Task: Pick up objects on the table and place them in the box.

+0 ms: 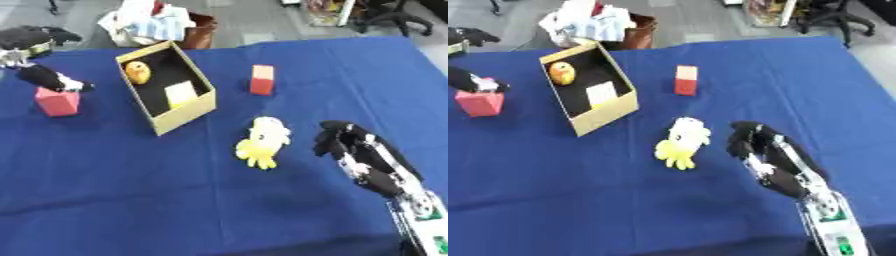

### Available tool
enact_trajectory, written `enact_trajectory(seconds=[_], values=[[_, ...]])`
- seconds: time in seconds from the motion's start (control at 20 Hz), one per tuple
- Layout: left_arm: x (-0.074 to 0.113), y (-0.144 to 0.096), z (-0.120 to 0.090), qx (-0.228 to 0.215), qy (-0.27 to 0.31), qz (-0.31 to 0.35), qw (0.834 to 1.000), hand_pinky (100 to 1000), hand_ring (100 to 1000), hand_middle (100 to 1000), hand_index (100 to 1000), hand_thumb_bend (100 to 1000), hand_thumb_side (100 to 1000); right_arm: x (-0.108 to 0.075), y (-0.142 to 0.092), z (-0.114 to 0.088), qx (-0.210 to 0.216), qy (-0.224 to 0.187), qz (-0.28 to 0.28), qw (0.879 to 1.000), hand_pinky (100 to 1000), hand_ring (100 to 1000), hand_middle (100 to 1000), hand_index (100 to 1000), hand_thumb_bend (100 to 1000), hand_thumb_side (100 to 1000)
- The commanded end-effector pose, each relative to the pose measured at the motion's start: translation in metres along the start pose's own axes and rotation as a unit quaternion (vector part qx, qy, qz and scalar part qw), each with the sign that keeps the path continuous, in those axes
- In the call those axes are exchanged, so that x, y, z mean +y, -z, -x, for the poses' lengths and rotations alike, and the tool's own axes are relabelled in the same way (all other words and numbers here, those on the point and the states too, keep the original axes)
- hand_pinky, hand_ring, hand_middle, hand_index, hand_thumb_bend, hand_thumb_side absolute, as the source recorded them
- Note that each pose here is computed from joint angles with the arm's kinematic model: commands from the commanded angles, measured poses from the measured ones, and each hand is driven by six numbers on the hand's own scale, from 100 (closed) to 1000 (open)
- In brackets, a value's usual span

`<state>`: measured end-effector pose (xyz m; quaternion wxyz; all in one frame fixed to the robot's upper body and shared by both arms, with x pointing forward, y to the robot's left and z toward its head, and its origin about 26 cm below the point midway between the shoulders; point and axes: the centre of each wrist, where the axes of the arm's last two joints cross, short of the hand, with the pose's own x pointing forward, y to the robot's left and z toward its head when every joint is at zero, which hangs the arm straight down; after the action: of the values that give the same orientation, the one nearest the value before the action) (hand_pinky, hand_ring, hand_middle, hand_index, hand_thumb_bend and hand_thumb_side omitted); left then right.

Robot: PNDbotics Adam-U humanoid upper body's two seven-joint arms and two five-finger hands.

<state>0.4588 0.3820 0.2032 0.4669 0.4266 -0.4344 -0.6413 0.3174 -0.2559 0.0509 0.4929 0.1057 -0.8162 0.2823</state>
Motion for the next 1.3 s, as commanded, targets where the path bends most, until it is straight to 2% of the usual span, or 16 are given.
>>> enact_trajectory(seconds=[0.05, 0.2, 0.35, 0.6, 1.3], values=[[0.005, -0.008, 0.023, 0.039, 0.008, -0.008, 0.999, 901, 882, 910, 990, 589, 437, -0.007, 0.000, -0.003, -0.002, -0.014, -0.002, 1.000, 609, 632, 633, 828, 100, 470], [-0.005, -0.008, 0.031, 0.058, 0.002, -0.002, 0.998, 899, 880, 904, 987, 554, 430, -0.007, 0.000, -0.003, -0.002, -0.014, -0.003, 1.000, 609, 632, 633, 828, 100, 469], [-0.010, -0.008, 0.037, 0.074, -0.005, -0.016, 0.997, 892, 872, 891, 981, 467, 400, -0.008, 0.000, -0.003, -0.002, -0.015, -0.003, 1.000, 609, 631, 633, 828, 100, 468], [-0.016, -0.007, 0.038, 0.090, -0.012, -0.049, 0.995, 883, 858, 871, 974, 374, 371, -0.007, 0.001, -0.003, -0.003, -0.015, -0.004, 1.000, 608, 631, 633, 828, 100, 466], [-0.028, -0.003, 0.038, 0.113, -0.010, -0.032, 0.993, 882, 861, 876, 976, 368, 386, -0.009, 0.002, -0.003, -0.005, -0.019, -0.004, 1.000, 607, 629, 632, 828, 100, 450]])
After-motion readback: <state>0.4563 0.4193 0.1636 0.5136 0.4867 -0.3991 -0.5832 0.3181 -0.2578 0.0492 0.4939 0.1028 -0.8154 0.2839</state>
